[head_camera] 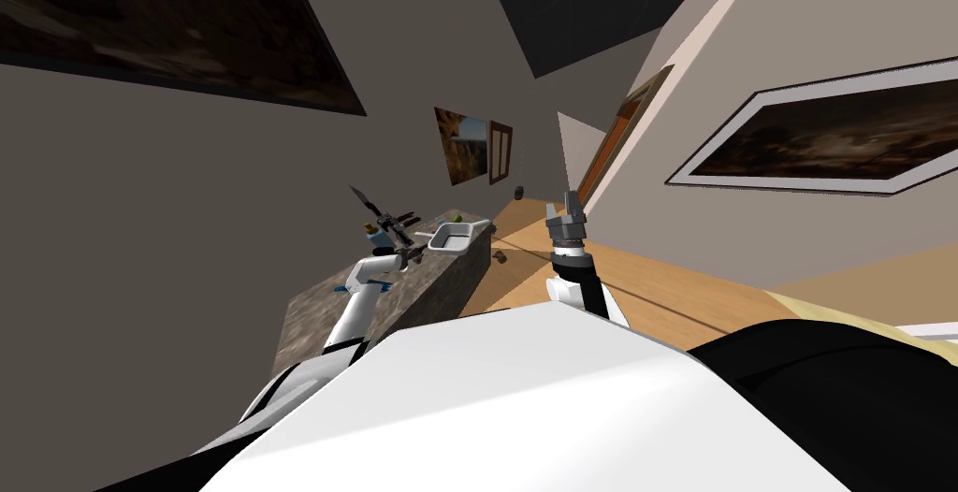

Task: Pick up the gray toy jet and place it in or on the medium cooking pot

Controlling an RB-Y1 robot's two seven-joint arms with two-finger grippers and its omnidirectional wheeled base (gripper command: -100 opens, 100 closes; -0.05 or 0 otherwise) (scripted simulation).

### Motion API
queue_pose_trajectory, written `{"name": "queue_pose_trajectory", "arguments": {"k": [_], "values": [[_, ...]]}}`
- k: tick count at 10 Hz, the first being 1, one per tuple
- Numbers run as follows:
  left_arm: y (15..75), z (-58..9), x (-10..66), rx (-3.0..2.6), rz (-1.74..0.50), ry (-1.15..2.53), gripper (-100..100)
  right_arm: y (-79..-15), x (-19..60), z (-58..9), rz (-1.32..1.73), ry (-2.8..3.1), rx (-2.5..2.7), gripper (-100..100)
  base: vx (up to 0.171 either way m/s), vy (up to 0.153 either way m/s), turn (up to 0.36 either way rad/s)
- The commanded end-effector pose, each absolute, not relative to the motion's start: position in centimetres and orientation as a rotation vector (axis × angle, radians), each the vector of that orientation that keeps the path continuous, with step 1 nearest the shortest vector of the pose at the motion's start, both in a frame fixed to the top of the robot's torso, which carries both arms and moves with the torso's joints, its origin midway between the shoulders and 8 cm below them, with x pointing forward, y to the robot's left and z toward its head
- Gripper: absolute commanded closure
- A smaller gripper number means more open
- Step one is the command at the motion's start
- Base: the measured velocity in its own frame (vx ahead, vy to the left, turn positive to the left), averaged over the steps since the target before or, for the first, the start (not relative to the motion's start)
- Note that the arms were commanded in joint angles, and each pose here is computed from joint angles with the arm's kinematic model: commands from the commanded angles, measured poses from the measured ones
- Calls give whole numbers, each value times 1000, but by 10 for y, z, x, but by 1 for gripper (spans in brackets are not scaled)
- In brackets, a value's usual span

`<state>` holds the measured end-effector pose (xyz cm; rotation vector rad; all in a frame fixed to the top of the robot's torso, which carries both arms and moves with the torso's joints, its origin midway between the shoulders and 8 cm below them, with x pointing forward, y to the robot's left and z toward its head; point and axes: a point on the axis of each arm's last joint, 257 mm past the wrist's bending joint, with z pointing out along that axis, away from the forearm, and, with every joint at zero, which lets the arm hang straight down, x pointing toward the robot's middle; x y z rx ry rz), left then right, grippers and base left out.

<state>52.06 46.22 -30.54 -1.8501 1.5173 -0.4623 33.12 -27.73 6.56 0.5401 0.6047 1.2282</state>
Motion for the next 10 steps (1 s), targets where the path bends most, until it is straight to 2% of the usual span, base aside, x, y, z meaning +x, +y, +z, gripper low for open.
{"name": "queue_pose_trajectory", "arguments": {"k": [1,8,9,10], "values": [[458,-306,512,-1852,-463,1521,100,-277,331,66,1228,605,540,0,31,11,-1],[442,-308,489,-1858,-466,1544,100,-277,331,66,1228,605,540,0,26,6,3],[441,-307,489,-1858,-468,1543,0,-277,331,66,1228,605,540,0,0,0,0],[462,-292,485,-1865,-436,1508,100,-277,331,66,1228,605,540,0,-29,11,119]]}}
